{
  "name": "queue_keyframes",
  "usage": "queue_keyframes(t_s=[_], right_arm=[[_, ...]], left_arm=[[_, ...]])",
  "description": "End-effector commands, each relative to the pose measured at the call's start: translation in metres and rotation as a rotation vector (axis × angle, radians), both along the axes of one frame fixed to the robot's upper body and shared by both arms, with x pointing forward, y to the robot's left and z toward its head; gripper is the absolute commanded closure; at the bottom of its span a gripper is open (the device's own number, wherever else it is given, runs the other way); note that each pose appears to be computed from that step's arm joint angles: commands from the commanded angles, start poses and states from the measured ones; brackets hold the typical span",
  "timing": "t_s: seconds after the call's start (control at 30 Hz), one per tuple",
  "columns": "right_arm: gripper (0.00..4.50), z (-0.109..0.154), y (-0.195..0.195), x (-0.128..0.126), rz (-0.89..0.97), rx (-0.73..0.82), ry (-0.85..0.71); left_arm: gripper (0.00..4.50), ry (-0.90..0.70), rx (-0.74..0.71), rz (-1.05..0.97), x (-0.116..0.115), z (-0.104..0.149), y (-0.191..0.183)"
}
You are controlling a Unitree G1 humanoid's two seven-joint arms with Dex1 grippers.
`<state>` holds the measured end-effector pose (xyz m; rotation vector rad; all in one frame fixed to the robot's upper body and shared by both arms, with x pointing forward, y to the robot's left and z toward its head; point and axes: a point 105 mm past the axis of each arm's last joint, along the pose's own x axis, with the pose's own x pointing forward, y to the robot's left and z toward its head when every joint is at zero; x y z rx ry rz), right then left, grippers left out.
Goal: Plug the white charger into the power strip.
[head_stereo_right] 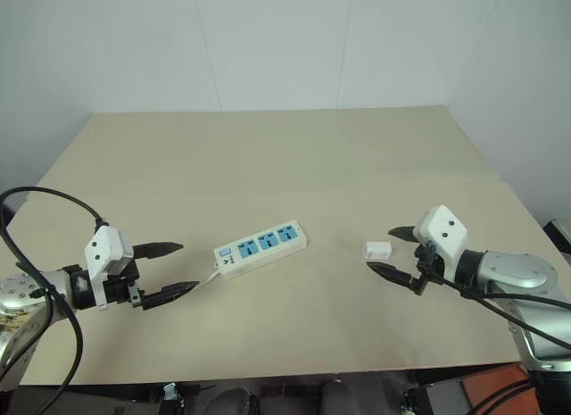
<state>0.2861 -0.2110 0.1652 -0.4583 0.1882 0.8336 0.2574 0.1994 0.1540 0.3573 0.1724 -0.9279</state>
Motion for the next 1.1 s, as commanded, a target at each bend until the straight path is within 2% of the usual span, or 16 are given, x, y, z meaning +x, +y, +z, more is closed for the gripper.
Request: queue_keyframes(t_s=[0.03, 0.3, 0.43, 0.6, 0.8, 1.1], right_arm=[[0.00, 0.011, 0.003, 0.000, 0.023, 0.001, -0.047], [0.00, 0.012, 0.003, 0.000, 0.030, -0.002, -0.047], [0.00, 0.012, 0.006, -0.001, 0.035, 0.006, -0.047], [0.00, 0.013, 0.008, 0.002, 0.041, 0.013, -0.053], [0.00, 0.016, 0.015, 0.005, 0.053, 0.028, -0.062], [0.00, 0.018, 0.017, 0.003, 0.038, 0.041, -0.072]], left_arm=[[0.02, -0.035, 0.001, -0.017, -0.002, 0.009, -0.003], [0.02, -0.036, -0.001, -0.016, 0.000, 0.009, -0.003], [0.02, -0.032, -0.026, -0.009, 0.008, 0.004, -0.004], [0.02, -0.095, -0.079, -0.002, 0.038, 0.005, -0.012], [0.02, -0.197, -0.145, -0.084, 0.070, -0.011, -0.031], [0.02, -0.147, -0.148, -0.166, 0.091, -0.047, -0.052]])
